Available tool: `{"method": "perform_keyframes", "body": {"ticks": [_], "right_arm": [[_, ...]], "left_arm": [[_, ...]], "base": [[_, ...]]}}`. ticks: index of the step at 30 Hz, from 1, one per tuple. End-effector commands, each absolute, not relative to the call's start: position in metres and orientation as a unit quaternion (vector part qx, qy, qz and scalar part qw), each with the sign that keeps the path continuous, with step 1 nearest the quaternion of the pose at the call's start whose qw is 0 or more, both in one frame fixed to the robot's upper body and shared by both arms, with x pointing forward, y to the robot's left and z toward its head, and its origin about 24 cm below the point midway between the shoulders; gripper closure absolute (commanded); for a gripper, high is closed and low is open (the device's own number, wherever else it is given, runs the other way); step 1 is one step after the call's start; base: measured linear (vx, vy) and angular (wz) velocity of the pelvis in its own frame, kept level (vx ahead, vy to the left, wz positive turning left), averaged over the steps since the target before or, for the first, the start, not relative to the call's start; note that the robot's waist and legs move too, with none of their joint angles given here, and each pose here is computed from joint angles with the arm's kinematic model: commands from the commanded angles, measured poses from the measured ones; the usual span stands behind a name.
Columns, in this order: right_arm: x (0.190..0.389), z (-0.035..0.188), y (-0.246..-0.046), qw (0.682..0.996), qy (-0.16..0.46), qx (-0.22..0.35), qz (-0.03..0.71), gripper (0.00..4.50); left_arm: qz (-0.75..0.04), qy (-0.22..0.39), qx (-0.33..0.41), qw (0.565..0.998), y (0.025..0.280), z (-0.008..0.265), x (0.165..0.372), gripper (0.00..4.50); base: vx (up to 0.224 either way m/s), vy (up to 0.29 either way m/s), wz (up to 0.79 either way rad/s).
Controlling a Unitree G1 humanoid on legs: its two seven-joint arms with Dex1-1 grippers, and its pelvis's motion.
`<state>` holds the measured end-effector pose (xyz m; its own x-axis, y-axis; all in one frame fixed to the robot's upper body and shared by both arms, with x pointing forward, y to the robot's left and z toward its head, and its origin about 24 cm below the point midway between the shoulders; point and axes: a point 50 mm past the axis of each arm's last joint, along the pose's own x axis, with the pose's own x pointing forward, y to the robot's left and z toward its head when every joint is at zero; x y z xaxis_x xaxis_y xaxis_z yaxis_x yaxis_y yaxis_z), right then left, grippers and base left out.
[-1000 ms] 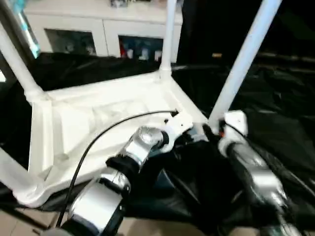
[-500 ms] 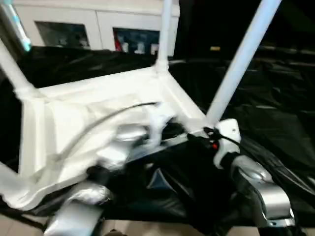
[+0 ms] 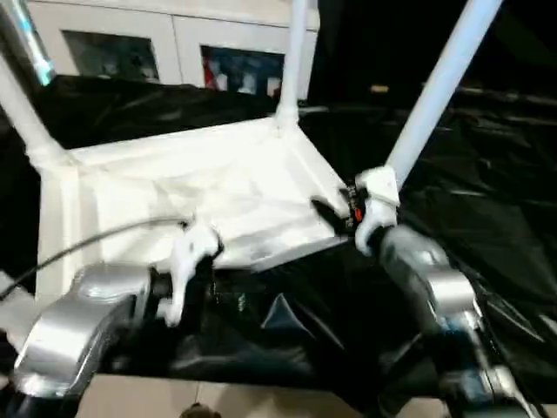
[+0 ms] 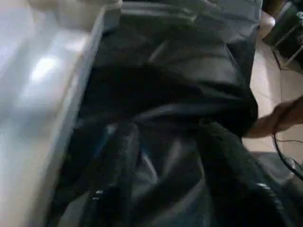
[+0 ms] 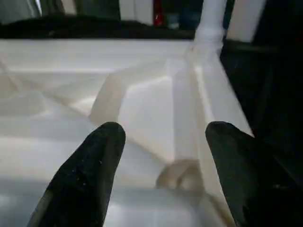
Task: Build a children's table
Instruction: Rotate leg to tighten
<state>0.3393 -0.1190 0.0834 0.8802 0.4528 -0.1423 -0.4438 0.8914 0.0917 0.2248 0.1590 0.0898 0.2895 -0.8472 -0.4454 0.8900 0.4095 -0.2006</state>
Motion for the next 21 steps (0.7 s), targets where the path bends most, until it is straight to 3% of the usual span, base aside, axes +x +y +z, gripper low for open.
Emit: {"method": "perform_keyframes", "body": {"ticks": [1, 5, 6, 11, 16, 21], "right_arm": [[0.346, 0.082, -0.13, 0.976, 0.081, 0.031, 0.197, 1.38], [0.364, 0.085, -0.14, 0.985, 0.076, 0.03, 0.151, 1.38], [0.37, 0.086, -0.147, 0.988, 0.073, 0.036, 0.131, 1.38], [0.376, 0.088, -0.161, 0.992, 0.069, 0.035, 0.101, 1.38], [0.383, 0.091, -0.198, 0.997, 0.067, 0.038, 0.021, 1.38], [0.384, 0.097, -0.229, 0.997, 0.064, 0.026, -0.033, 1.38]], "left_arm": [[-0.526, 0.263, 0.058, 0.807, 0.162, 0.09, 0.221, 1.97], [-0.453, 0.299, 0.08, 0.836, 0.18, 0.083, 0.217, 1.83], [-0.444, 0.3, 0.077, 0.841, 0.184, 0.085, 0.215, 1.51], [-0.453, 0.294, 0.065, 0.839, 0.184, 0.089, 0.21, 1.27], [-0.486, 0.286, 0.047, 0.824, 0.177, 0.093, 0.206, 0.95], [-0.519, 0.285, 0.034, 0.805, 0.173, 0.098, 0.206, 0.35]], "base": [[0.0, 0.0, 0.0], [0.0, 0.0, 0.0], [0.0, 0.0, 0.0], [0.0, 0.0, 0.0], [0.0, 0.0, 0.0], [0.0, 0.0, 0.0]]}}
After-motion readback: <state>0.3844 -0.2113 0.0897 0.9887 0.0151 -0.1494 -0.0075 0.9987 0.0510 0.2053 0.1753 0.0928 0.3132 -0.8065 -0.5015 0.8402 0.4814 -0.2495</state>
